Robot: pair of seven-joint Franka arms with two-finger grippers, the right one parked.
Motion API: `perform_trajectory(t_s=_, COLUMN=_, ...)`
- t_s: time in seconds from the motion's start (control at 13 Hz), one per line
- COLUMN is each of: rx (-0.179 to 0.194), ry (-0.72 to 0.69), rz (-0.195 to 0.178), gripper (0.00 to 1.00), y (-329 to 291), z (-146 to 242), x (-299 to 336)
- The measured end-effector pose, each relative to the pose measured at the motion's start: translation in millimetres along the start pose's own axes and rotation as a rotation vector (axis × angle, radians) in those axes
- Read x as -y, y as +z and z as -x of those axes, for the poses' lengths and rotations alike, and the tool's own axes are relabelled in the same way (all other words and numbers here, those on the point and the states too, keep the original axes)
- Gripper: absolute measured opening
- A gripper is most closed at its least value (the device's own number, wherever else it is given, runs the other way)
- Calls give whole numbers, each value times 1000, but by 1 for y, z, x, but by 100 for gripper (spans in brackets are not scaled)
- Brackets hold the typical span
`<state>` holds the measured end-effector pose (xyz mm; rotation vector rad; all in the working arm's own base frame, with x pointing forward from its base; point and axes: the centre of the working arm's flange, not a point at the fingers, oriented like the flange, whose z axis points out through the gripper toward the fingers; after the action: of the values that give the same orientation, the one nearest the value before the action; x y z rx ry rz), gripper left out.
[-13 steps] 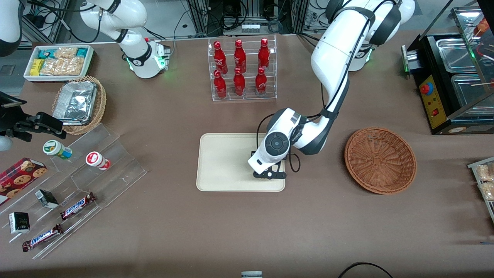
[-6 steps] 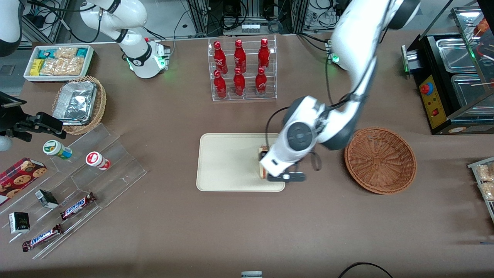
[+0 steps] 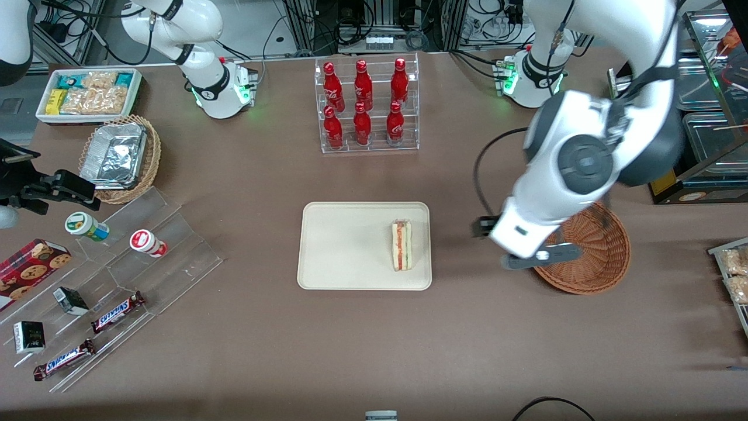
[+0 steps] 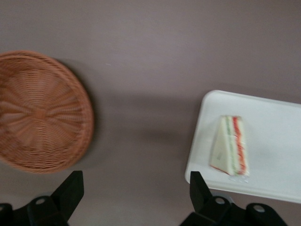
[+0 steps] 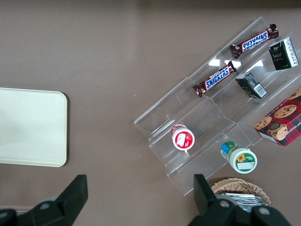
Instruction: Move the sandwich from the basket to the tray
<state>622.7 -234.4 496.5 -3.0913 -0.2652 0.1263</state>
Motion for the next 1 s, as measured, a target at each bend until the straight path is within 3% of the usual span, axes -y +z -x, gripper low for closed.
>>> perform_trajectory(t_s=0.23, rx=-15, ry=-13, rz=-11, gripper=100, y=-19, z=-17, x=65)
perform_trajectory(t_s=0.46, rx=-17, ry=-20, rz=12, gripper=100, y=-39, z=-21, x=139)
perform_trajectory(t_s=0.85, rx=-32, ry=-57, rz=61, gripper=100, y=-96, z=28, x=205)
perform_trajectory(t_s=1.0, rx=-37, ry=-4, rz=59, gripper=100, y=-114, z=46, x=203)
